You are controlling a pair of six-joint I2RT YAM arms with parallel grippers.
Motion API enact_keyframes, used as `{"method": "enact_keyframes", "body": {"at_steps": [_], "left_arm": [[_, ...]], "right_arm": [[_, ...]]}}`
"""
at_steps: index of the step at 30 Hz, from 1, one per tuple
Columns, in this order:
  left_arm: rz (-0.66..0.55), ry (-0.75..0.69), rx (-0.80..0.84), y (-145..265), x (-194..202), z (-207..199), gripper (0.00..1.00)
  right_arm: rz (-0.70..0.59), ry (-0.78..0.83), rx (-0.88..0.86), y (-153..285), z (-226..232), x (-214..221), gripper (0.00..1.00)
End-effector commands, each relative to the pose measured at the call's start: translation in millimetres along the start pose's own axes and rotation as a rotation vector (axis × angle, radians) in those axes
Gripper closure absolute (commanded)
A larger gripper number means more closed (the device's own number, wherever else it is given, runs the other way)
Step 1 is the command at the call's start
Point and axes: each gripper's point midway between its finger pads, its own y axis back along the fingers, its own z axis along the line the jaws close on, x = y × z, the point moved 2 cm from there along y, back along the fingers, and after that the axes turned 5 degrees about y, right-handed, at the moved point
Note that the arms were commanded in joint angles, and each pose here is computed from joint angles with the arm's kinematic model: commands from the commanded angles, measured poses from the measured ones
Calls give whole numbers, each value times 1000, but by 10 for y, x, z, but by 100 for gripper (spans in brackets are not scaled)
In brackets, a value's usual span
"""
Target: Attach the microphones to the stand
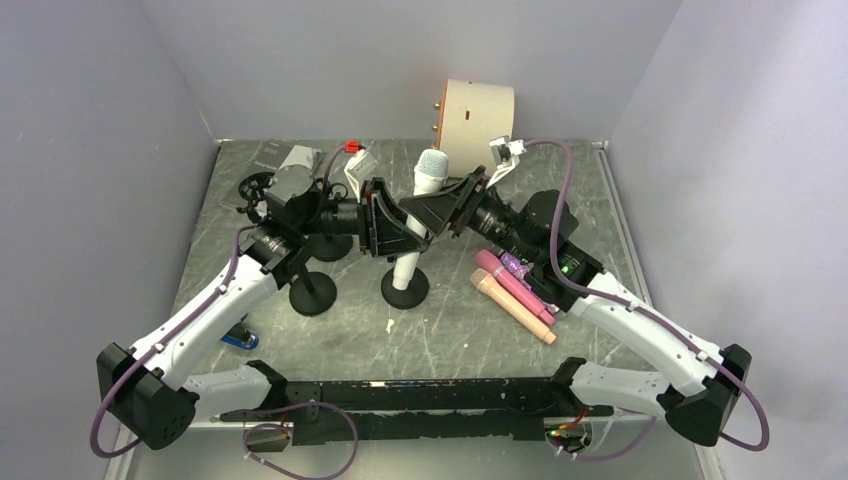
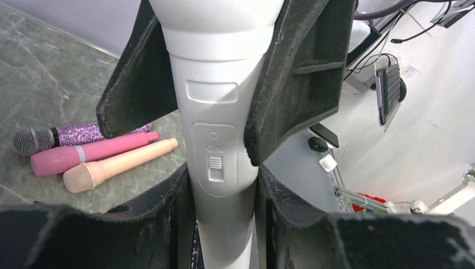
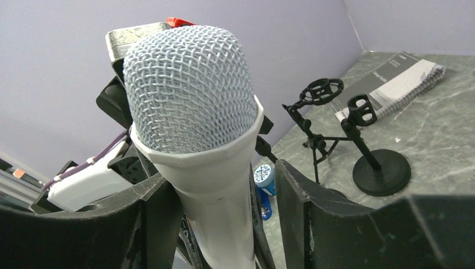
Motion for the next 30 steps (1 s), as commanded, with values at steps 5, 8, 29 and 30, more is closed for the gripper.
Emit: {"method": "enact_keyframes", "body": {"at_steps": [5, 8, 29, 30], "left_arm": [[-11, -70, 49, 12, -90, -166, 97], [-4, -51, 24, 5, -55, -92, 94], [219, -158, -637, 403, 460, 1254, 15], [229, -165, -644, 406, 480, 1295, 15]], "right_arm": [[-110, 19, -88, -48, 141, -206, 55], [-150, 36, -98, -7, 154, -263, 79], [-276, 397, 506, 689, -727, -601, 100], [-271, 393, 504, 690, -732, -582, 100]]}}
